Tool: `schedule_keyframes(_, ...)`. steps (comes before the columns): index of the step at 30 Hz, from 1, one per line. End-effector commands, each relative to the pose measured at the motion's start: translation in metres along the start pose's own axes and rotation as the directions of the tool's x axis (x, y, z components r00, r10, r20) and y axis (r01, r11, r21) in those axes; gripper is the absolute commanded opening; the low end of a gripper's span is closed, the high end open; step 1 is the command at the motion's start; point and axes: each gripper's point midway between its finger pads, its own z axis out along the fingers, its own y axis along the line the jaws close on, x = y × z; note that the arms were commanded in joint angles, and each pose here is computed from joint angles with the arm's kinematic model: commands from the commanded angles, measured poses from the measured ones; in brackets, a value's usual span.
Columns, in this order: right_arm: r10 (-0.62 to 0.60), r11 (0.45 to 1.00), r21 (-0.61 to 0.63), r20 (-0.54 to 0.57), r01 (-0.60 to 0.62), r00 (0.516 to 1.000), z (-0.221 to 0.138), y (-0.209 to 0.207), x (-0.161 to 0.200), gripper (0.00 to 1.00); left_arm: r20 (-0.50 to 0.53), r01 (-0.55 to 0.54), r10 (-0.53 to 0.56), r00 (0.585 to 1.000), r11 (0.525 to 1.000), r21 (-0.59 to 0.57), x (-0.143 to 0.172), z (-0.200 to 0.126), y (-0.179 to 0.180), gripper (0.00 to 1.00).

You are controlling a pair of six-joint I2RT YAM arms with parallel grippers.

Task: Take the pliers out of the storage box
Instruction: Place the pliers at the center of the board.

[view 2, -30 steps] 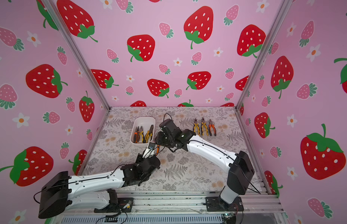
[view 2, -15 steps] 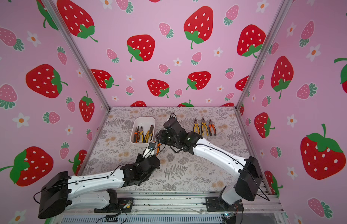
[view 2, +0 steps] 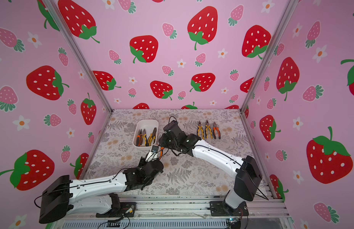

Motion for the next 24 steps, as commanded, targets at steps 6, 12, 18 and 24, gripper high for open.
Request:
schedule_keyframes(6, -0.003, 1.000, 0.018, -0.009, 0.003, 1.000, 0.001, 0.000, 0.004, 0.29, 0.049, 0.083, -0.083, 0.995, 0.996, -0.015, -0.022, -0.005, 0.006, 0.00)
schedule_keyframes(12, 0.000, 1.000, 0.020, -0.008, 0.000, 1.000, 0.003, 0.000, 0.004, 0.16, 0.048, 0.083, -0.083, 0.995, 0.996, -0.012, -0.021, -0.005, 0.006, 0.00)
schedule_keyframes(18, -0.004, 1.000, 0.023, -0.004, 0.004, 1.000, 0.005, 0.001, 0.002, 0.00, 0.049, 0.084, -0.084, 0.995, 0.996, -0.010, -0.022, -0.005, 0.006, 0.00)
schedule_keyframes(24, -0.047, 0.997, 0.057, 0.037, 0.045, 0.998, -0.001, -0.001, -0.008, 0.00, 0.048, 0.081, -0.081, 0.996, 0.997, -0.001, -0.021, -0.006, 0.005, 0.37)
